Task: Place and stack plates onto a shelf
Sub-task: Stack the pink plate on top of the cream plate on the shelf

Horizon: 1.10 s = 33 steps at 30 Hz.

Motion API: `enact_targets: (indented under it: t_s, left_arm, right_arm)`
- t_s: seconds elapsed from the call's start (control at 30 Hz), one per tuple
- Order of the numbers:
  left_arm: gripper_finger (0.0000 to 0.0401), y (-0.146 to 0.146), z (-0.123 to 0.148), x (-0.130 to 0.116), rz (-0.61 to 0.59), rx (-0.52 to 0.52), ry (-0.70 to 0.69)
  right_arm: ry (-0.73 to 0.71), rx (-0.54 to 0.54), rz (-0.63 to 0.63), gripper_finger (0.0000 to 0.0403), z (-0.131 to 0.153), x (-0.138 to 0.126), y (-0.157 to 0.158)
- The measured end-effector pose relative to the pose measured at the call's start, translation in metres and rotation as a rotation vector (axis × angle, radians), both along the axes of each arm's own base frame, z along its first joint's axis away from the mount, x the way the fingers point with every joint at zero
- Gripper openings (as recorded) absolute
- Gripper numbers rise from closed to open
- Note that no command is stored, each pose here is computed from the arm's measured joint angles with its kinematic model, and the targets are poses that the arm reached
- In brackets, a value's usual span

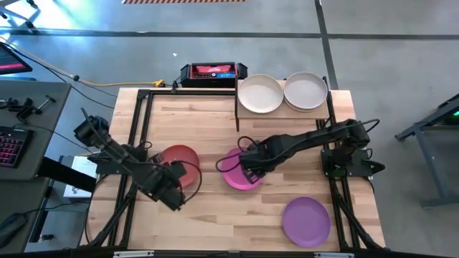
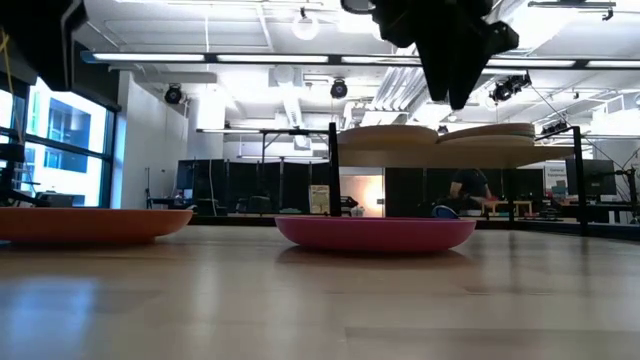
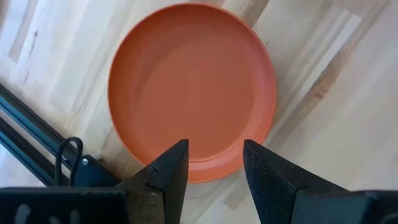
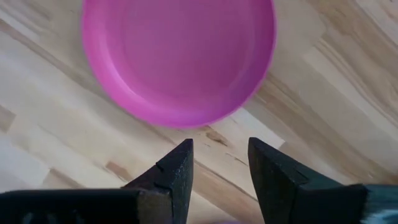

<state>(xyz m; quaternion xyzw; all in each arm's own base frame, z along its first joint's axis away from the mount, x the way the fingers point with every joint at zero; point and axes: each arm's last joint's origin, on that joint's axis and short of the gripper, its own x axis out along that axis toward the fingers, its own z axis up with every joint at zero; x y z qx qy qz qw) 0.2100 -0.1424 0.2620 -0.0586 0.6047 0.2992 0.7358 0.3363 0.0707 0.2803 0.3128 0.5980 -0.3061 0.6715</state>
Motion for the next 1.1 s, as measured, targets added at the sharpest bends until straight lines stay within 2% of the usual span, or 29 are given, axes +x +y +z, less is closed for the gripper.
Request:
enact_targets:
  t_s: [0.2,0.43,0.73,1.1]
  left_arm:
    - [0.0143,-0.008,0.0,-0.006,0.005,-0.009,-0.013]
    - [0.0143,-0.011,0.0,-0.008,0.005,-0.011,-0.018]
    - [0.0143,-0.011,0.0,-0.008,0.001,0.0,-0.027]
    - [0.0143,-0.011,0.0,-0.008,0.001,0.001,-0.027]
  right_arm:
    - [0.036,0.01,0.009,0.0133,-0.027,0.001,-0.005]
    - [0.085,0.077,-0.014,0.0133,-0.065,-0.015,-0.011]
    - [-0.031,0.093,-0.096,0.0133,-0.076,-0.019,-0.024]
    - [-0.031,0.076,-0.135,0.0133,-0.092,-0.022,-0.037]
